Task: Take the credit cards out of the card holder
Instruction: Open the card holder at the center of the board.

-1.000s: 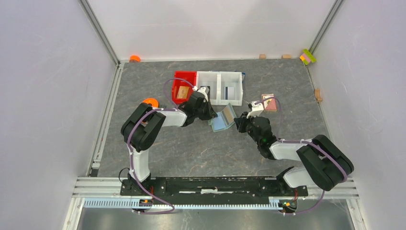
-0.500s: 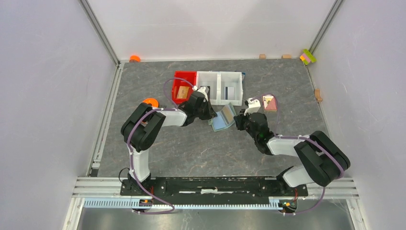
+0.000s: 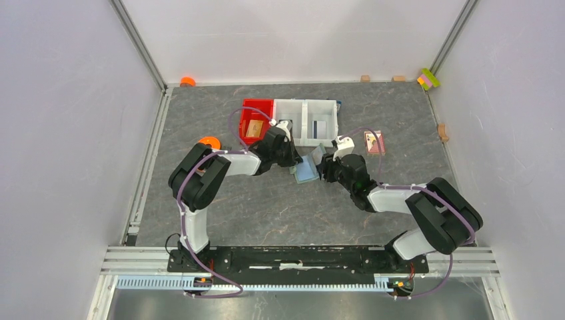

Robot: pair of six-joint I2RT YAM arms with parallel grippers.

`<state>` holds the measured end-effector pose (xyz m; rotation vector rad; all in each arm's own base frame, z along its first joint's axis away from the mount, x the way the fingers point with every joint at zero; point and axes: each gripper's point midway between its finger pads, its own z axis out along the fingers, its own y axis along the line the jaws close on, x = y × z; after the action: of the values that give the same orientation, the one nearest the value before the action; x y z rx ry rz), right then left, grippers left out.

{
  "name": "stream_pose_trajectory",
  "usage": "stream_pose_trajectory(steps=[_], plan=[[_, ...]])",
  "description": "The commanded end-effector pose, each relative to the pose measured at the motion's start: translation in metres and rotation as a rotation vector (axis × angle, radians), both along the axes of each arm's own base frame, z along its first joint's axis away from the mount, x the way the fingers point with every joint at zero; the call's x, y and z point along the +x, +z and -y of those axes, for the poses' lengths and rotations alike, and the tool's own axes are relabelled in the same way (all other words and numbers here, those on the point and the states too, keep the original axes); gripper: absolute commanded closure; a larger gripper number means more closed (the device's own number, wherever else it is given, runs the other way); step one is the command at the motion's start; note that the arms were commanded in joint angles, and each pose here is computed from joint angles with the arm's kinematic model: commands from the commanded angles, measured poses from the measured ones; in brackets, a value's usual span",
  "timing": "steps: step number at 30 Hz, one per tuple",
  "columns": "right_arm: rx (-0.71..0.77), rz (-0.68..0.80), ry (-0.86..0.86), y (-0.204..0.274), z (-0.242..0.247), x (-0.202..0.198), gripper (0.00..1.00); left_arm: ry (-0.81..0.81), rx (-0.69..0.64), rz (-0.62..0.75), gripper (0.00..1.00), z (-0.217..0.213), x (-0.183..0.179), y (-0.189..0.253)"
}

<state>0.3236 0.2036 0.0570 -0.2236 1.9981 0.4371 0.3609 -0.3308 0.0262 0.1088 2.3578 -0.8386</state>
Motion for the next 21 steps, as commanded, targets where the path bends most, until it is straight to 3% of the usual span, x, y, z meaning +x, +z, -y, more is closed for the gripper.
stream_pose_trajectory(steps=[1,6,9,17,21], plan=[[0.033,0.051,0.053,0.013,-0.013,0.001,0.43,-0.042,0.0,0.04,0.98,0.007,0.002,0.015],[0.031,0.043,0.057,0.011,-0.014,0.001,0.36,-0.053,-0.013,0.044,0.98,0.009,0.001,0.017],[0.017,0.023,0.045,0.006,-0.013,0.003,0.37,-0.065,-0.03,0.046,0.98,0.012,-0.001,0.019],[0.002,-0.018,-0.007,-0.002,-0.009,0.007,0.78,-0.085,-0.095,0.067,0.98,0.018,-0.005,0.029],[-0.006,-0.018,-0.068,-0.002,0.002,0.008,0.94,-0.066,-0.14,0.098,0.9,0.014,-0.005,0.039]])
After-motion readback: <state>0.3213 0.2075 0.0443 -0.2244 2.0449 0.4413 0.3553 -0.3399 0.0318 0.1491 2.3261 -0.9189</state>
